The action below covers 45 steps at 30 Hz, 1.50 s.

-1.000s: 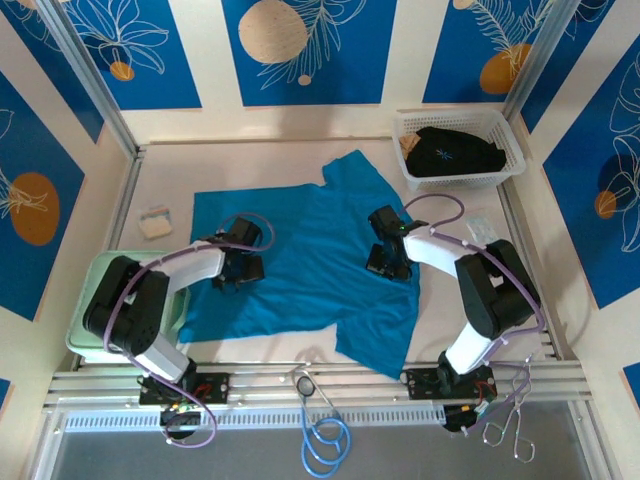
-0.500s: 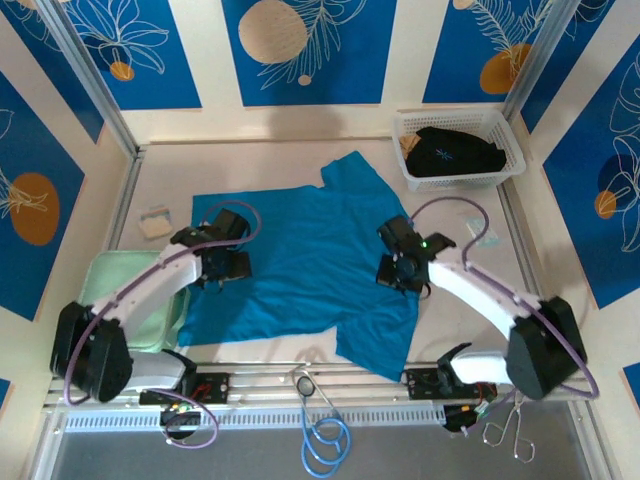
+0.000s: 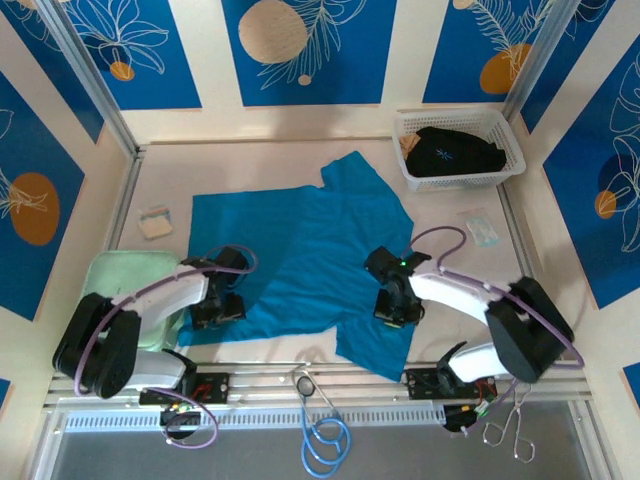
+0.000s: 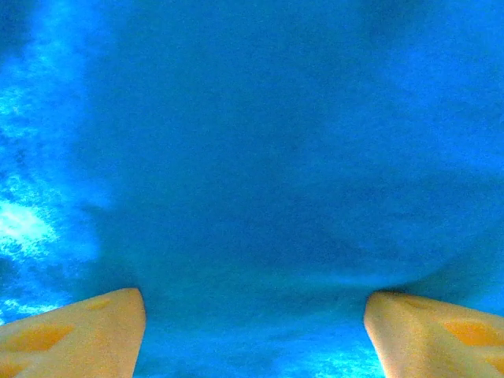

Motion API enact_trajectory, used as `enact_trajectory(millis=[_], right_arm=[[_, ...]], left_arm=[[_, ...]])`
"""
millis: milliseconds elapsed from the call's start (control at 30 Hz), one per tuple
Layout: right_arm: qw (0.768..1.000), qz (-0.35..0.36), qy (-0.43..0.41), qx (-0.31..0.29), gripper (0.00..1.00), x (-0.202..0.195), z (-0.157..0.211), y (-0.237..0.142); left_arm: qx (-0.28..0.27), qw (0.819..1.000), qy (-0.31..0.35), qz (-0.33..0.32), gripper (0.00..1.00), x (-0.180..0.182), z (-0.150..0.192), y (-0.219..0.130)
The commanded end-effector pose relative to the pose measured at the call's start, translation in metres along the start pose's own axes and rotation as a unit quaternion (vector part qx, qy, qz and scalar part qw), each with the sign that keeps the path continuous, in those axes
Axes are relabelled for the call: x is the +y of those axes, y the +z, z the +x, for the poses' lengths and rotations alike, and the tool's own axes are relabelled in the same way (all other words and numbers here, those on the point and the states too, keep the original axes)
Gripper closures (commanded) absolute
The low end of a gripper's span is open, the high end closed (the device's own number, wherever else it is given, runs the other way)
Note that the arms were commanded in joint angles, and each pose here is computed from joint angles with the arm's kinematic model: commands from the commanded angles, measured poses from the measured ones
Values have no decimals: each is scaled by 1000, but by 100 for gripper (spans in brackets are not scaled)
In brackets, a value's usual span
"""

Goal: Fold and stack the t-shirts

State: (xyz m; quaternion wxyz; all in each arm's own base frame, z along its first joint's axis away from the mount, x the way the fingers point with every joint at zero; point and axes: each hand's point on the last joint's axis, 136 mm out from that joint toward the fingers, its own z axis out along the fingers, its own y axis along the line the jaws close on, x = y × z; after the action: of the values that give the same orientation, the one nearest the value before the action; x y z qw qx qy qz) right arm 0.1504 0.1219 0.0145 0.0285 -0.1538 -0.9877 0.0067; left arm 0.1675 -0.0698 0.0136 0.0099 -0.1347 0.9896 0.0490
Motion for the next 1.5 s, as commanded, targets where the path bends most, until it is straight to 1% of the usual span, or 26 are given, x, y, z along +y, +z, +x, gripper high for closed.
enact_trajectory(millis=[0,133,300,500,633,733,833,1000,1067,1133,1200,1267,1367,1467], right_arm=[[1000,0,-3,3,100,11,-13,7],[1000,-1,-1,-16,100,17,-41,6],[999,-20,14,-48,100,16,-91,-9],[995,-56,44,-68,100,12,-140,-13],[994,-65,54,-68,100,10,-158,-8],[994,-72,49,-71,100,12,-166,-9],[992,-92,31,-77,100,21,-169,-23],[982,-132,-24,-133,100,44,-176,-83],[976,-152,-53,-149,100,57,-184,-101],[971,-162,-80,-154,100,69,-195,-111],[968,-162,-107,-158,100,82,-212,-116],[966,-159,-129,-160,100,94,-229,-115],[962,-157,-154,-160,100,113,-258,-104],[959,-159,-170,-162,100,131,-286,-93]], left_arm=[[-18,1000,-2,-10,24,-9,-16,13],[-35,999,5,-38,23,-9,-32,14],[-53,995,12,-83,22,-4,-54,5],[-73,995,-1,-75,22,-4,-78,-2],[-79,994,-4,-78,22,-2,-91,-5],[-97,993,3,-63,21,-12,-104,-12],[-112,993,17,-30,18,-28,-119,-34],[-176,984,36,9,11,-46,-142,-110],[-198,979,39,7,10,-46,-155,-134],[-202,979,40,4,10,-46,-169,-145],[-199,979,39,-2,10,-48,-186,-146],[-194,981,31,8,11,-54,-203,-139],[-188,982,16,24,14,-66,-229,-121],[-183,983,5,20,16,-75,-250,-102]])
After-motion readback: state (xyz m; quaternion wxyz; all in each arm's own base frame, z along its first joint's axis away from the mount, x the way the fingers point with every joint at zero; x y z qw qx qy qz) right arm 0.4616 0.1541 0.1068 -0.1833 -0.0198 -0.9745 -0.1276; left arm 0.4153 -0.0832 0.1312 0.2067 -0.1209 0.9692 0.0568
